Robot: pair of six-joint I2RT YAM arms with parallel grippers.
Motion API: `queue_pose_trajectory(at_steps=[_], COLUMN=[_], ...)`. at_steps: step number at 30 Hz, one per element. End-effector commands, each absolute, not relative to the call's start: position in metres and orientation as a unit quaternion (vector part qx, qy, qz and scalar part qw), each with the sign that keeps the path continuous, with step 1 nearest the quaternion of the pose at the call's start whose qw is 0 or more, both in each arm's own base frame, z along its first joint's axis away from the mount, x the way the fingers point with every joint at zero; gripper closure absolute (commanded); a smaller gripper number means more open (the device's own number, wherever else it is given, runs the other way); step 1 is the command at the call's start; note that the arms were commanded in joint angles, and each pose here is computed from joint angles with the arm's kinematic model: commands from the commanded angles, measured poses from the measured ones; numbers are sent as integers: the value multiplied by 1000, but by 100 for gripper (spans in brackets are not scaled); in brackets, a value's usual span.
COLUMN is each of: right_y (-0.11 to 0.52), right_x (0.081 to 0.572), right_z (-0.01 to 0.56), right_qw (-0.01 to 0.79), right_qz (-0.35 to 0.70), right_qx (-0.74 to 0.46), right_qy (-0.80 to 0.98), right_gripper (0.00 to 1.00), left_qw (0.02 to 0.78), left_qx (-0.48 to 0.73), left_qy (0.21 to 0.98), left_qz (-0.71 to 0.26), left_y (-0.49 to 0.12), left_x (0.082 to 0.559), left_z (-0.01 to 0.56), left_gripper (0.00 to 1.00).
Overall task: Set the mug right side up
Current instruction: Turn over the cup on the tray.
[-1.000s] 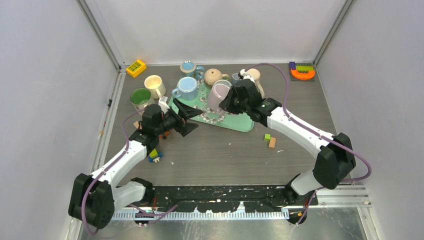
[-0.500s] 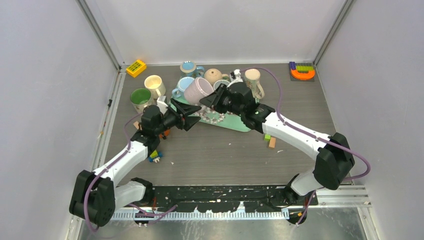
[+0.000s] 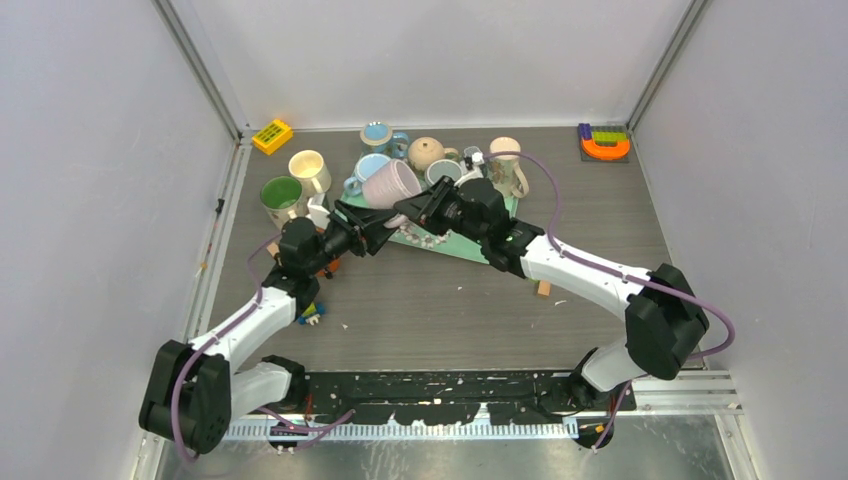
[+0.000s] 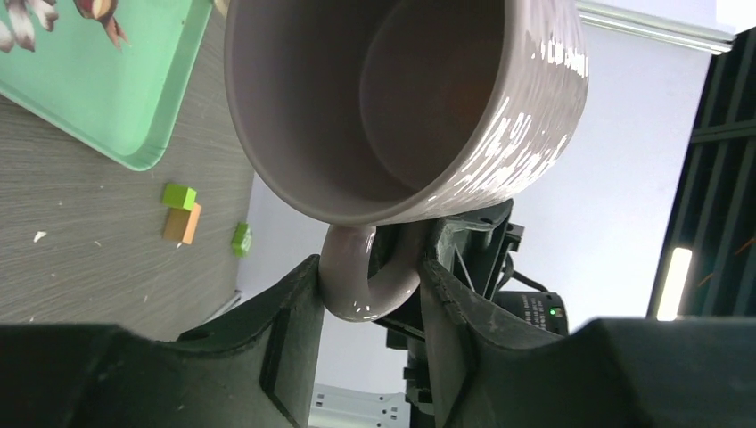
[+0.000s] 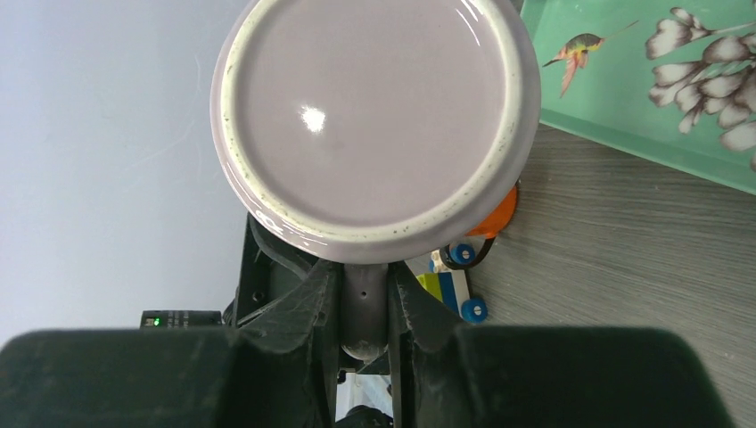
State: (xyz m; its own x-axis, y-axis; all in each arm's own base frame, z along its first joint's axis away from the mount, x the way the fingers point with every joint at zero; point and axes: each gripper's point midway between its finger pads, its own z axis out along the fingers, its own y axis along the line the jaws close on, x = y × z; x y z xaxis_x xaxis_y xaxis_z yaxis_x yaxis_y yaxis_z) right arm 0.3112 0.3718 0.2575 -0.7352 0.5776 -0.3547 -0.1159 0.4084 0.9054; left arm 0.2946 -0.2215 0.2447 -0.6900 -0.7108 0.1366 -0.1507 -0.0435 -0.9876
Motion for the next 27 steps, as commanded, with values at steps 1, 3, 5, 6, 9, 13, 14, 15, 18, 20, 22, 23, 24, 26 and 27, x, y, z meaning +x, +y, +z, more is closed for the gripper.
queue_pose_trajectory(at_steps=[1,3,5,6,9,13,14,15,18,20,22,23,24,26,27], right_y=[376,376,375,374,375,376,377,378,381,383,385,386,386,386,385], right_x=[303,301,299,299,298,296,296,296,296,296,295,295,295,294,294], right_z=[350,346,343,342,337,333,330,328,322,318,316,315,315,314,313], right_qw=[361,351,341,338,324,304,300,293,274,266,261,259,258,258,258], right_qz=[640,650,661,664,675,692,693,697,708,713,713,714,714,715,715], right_qx=[142,150,161,164,175,188,190,192,200,203,202,200,199,200,200], right_qy=[663,657,649,646,640,628,628,626,620,617,618,619,619,618,618], right_gripper=[99,99,99,99,99,99,99,99,99,99,99,99,99,99,99], left_qw=[255,258,262,264,269,276,277,277,277,276,273,272,271,272,272], left_qx=[-314,-317,-317,-316,-311,-305,-302,-300,-299,-296,-294,-293,-292,-291,-291], left_qy=[608,596,585,581,572,561,560,561,561,562,564,567,568,568,567], left_qz=[-684,-692,-699,-702,-710,-718,-720,-720,-720,-721,-721,-721,-720,-721,-721], left_y=[-213,-210,-209,-208,-207,-205,-206,-206,-206,-207,-208,-209,-209,-209,-209], left_x=[297,298,299,299,299,298,298,298,299,299,298,298,298,298,297], left_z=[279,284,289,293,301,310,312,313,315,316,316,316,316,317,317], left_gripper=[57,59,60,61,63,64,64,64,64,64,64,65,65,67,68])
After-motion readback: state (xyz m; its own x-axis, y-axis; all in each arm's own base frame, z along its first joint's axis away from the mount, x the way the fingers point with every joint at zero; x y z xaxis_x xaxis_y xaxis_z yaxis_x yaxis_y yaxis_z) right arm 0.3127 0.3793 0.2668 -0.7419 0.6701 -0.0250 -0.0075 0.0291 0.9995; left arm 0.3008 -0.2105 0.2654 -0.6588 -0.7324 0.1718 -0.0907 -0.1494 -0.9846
